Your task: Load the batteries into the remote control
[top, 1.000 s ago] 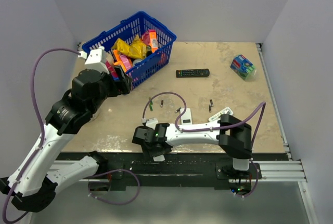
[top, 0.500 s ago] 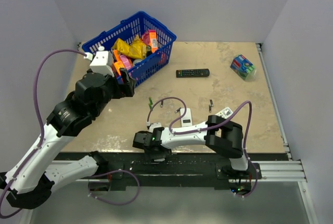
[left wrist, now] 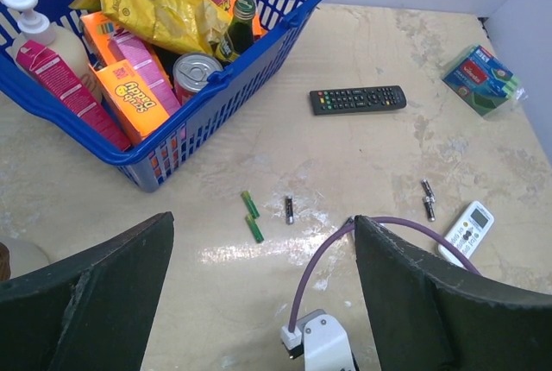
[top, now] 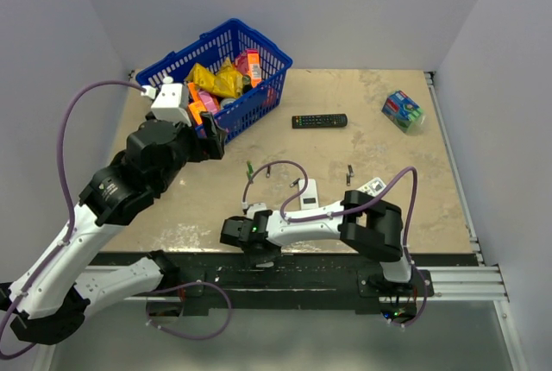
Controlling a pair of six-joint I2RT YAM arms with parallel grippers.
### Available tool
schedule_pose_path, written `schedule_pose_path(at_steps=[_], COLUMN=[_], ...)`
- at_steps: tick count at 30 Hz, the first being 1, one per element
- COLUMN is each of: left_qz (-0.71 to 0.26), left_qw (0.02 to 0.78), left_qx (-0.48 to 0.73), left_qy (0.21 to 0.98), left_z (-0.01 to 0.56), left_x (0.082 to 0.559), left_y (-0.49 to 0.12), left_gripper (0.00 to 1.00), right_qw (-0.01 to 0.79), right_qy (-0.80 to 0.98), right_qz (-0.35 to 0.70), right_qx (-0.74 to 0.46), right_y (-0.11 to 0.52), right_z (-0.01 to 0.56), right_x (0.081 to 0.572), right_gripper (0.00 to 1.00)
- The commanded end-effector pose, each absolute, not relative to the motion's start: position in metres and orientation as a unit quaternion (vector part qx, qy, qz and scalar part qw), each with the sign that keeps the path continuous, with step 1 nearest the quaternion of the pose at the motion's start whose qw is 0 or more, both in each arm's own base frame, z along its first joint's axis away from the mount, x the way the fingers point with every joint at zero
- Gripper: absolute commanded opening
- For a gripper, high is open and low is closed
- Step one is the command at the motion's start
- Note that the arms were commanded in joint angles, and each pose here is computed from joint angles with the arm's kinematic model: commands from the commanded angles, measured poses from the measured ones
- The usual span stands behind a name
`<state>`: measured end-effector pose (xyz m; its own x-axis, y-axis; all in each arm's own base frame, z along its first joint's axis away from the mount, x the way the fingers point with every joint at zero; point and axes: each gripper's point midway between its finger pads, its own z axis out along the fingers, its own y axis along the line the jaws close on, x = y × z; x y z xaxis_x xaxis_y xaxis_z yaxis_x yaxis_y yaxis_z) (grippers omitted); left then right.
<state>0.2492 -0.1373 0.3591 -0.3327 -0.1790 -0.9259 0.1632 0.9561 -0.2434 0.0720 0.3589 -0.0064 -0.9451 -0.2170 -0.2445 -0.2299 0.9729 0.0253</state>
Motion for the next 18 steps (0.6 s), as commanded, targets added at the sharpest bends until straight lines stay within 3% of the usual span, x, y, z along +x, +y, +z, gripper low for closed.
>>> schedule_pose_path(at_steps=[1, 7, 18], left_qz=[-0.151, -0.154, -0.169], left_qw=[0.588, 0.586, 0.584], left_qx=[-0.008, -0.01, -0.016], left_qy=[0.794, 0.795, 0.794], left_z=[0.362, 0.361, 0.357], left_x=[0.255, 0.255, 0.256], left_y=[-0.141, -0.142, -0.148], left_gripper=[0.89, 0.89, 0.9], right_qw=[0.13, 0.154, 0.24], right_qy=[0.983, 0.979, 0.964], right_qz=[0.014, 0.015, 0.044], right_qx=[-0.126, -0.134, -0.107], right_y=[0.363, 0.369, 0.367], right_z=[-0.028, -0.004, 0.085], right_x=[0.074, 0.081, 0.12], right_gripper=[0.45, 0.36, 0.34])
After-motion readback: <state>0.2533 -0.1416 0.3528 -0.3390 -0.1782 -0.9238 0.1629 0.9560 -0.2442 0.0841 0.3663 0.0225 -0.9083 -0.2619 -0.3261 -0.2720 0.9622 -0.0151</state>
